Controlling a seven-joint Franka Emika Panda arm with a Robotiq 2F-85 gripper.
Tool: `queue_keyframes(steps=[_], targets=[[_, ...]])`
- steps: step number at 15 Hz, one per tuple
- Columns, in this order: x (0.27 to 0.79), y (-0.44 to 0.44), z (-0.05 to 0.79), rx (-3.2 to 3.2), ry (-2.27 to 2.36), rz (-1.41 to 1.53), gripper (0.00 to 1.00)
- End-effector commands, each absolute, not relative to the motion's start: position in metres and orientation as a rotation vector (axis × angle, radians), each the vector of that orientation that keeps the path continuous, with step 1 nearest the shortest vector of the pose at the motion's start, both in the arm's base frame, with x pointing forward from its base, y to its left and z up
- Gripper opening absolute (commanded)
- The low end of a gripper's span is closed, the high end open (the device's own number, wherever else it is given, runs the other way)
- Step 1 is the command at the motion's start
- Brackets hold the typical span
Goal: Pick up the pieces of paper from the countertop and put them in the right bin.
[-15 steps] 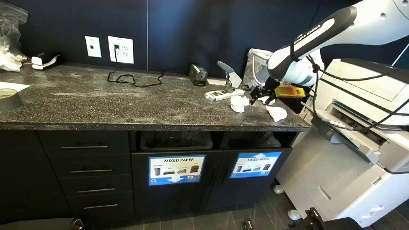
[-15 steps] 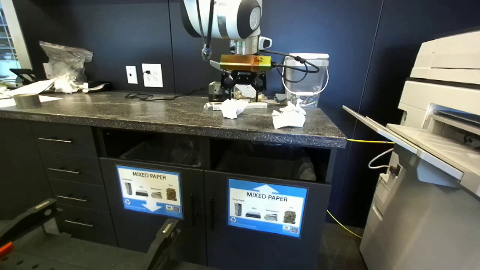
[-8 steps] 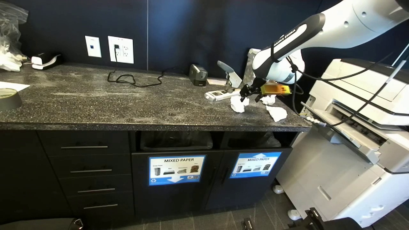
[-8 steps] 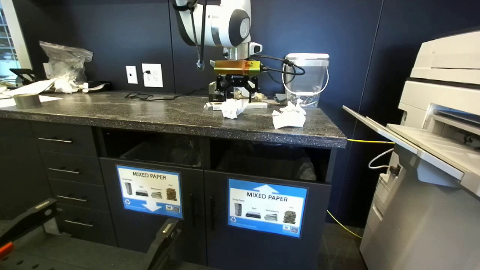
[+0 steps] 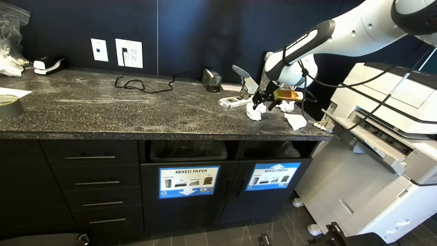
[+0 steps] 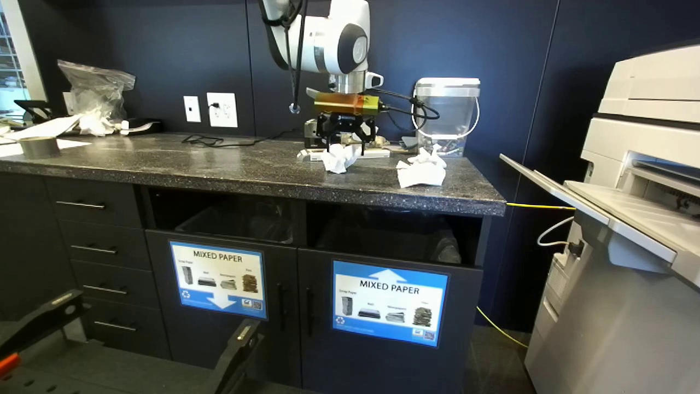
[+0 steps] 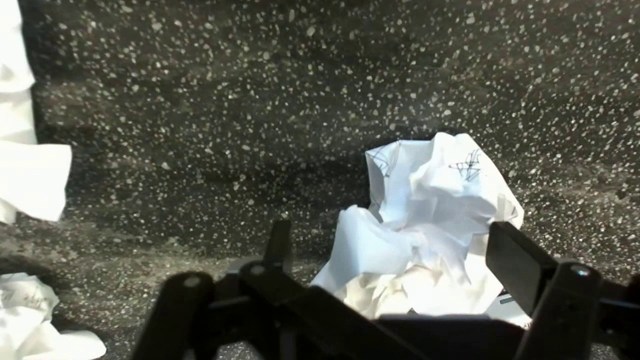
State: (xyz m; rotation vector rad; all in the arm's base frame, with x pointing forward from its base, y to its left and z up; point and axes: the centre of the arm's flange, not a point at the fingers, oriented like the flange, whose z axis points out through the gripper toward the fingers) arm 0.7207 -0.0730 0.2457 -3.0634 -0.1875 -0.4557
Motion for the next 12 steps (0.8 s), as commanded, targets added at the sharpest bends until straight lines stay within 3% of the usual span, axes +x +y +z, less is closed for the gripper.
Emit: queue_keyframes(steps=[1,12], targets=[[0.747,-0.072,0.243,-3.038,-0.185,-0.449,1.00],[0.766,-0.062,0.250,-3.005,-0.225,-0.507,1.00]])
